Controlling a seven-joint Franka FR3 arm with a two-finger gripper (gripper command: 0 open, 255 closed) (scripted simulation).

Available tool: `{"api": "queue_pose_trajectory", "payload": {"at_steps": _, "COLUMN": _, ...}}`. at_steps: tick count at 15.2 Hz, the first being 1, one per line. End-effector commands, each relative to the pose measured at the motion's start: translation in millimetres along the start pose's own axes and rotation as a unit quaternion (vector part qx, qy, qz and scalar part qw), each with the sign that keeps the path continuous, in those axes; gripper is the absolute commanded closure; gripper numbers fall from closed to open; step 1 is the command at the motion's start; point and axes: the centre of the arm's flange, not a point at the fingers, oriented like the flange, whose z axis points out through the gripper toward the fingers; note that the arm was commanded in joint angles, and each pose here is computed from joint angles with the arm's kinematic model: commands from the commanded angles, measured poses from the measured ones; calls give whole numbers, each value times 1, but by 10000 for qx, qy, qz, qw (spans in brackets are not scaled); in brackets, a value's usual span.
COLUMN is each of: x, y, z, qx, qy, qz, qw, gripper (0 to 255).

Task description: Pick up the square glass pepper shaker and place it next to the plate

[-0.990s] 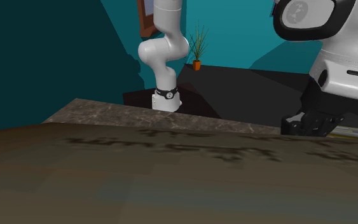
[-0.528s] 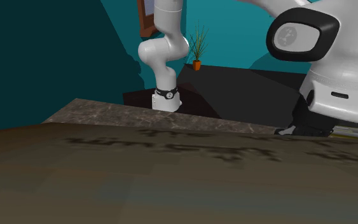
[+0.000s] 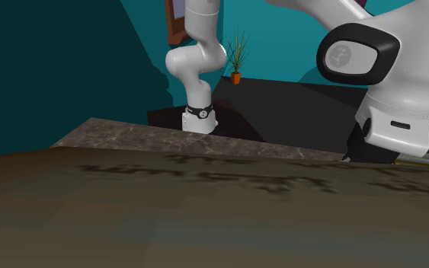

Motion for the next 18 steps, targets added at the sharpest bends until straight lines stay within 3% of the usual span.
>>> {"api": "queue_pose_trajectory", "payload": {"at_steps": 1, "x": 0, "y": 0, "z": 0, "qx": 0, "qy": 1, "qz": 0, "qw": 10000, "gripper": 255}}
{"api": "queue_pose_trajectory", "payload": {"at_steps": 2, "x": 0, "y": 0, "z": 0, "qx": 0, "qy": 1, "qz": 0, "qw": 10000, "gripper": 255}}
{"api": "queue_pose_trajectory", "payload": {"at_steps": 3, "x": 0, "y": 0, "z": 0, "qx": 0, "qy": 1, "qz": 0, "qw": 10000, "gripper": 0}}
{"api": "queue_pose_trajectory", "payload": {"at_steps": 8, "x": 0, "y": 0, "z": 0, "qx": 0, "qy": 1, "qz": 0, "qw": 10000, "gripper": 0}}
{"api": "queue_pose_trajectory", "payload": {"at_steps": 12, "x": 0, "y": 0, "z": -50, "qx": 0, "qy": 1, "qz": 0, "qw": 10000, "gripper": 0}}
{"api": "queue_pose_trajectory", "payload": {"at_steps": 18, "x": 0, "y": 0, "z": -50, "qx": 0, "qy": 1, "qz": 0, "qw": 10000, "gripper": 0}}
